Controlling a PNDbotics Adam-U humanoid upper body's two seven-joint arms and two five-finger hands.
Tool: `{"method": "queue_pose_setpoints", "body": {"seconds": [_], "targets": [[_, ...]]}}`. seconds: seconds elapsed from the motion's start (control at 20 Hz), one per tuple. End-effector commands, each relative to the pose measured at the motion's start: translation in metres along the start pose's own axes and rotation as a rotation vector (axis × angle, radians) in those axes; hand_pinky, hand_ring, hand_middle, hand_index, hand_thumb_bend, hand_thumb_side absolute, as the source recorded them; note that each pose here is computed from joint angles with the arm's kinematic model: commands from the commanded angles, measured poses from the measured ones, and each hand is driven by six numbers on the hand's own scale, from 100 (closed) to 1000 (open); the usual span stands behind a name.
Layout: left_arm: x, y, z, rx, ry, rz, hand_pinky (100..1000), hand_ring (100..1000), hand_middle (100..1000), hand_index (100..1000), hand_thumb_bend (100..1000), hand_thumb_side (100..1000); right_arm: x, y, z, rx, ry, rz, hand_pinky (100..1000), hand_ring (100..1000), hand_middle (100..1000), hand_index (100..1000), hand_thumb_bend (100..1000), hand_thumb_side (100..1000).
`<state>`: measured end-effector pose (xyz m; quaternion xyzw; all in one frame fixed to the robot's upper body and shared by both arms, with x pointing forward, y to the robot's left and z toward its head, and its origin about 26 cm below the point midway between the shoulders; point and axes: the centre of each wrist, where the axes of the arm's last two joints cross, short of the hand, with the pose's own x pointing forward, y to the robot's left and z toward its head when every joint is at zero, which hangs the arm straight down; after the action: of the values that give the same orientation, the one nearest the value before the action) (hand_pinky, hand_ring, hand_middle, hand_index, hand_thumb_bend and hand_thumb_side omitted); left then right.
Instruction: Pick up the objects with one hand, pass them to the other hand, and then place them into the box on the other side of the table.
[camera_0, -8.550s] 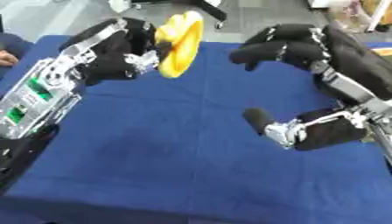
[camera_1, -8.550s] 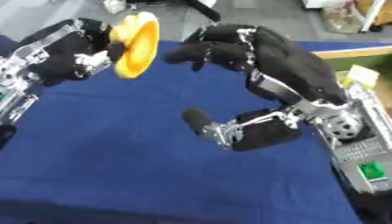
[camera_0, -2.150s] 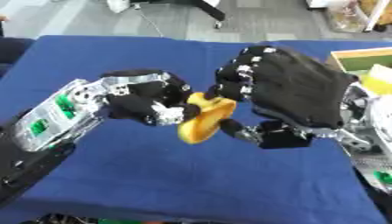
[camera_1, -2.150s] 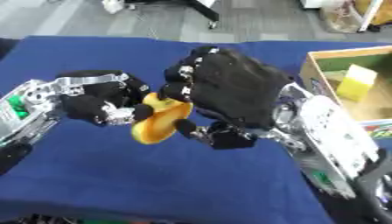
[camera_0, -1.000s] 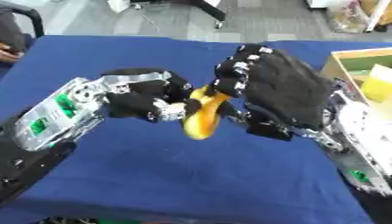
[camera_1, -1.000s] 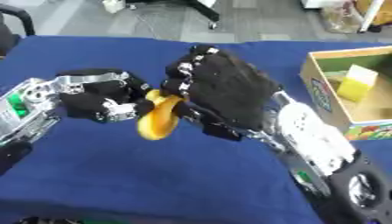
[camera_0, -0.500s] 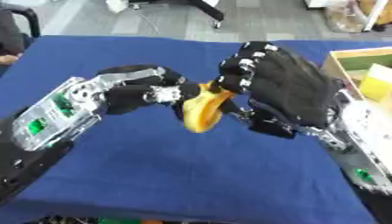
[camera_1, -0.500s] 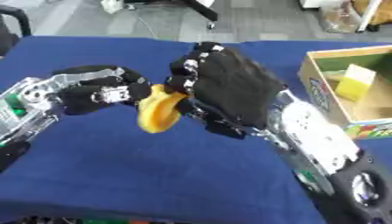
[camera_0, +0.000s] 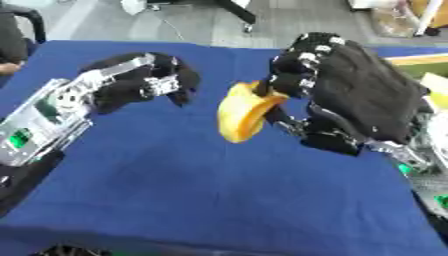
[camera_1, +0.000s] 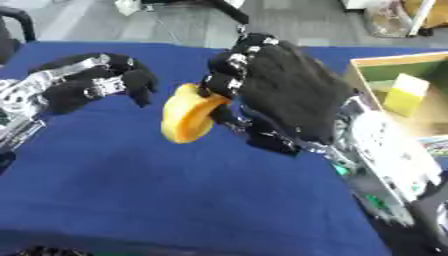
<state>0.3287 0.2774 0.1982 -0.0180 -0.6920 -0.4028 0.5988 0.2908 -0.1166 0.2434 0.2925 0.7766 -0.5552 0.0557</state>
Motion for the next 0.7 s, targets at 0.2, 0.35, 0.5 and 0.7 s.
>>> {"method": "queue_pose_setpoints", "body": {"seconds": [0.2,0.35,0.5,0.7], "targets": [[-0.022,0.029,0.020,0.232,0.058,-0.047,675,634,634,724,435,629,-0.030,-0.020,0.031,-0.016,0.141,0.043,595,433,394,377,100,100],[-0.029,0.032,0.029,0.318,0.047,-0.028,673,626,624,721,423,630,-0.048,-0.023,0.056,0.004,0.301,0.028,600,408,368,361,100,100],[-0.032,0.031,0.037,0.387,0.032,-0.010,669,619,616,717,417,631,-0.067,-0.021,0.079,0.008,0.460,0.022,608,386,346,338,100,100],[-0.033,0.024,0.045,0.458,-0.003,0.029,666,614,609,711,409,631,-0.100,-0.006,0.108,-0.010,0.653,-0.019,623,375,336,331,100,100]]}}
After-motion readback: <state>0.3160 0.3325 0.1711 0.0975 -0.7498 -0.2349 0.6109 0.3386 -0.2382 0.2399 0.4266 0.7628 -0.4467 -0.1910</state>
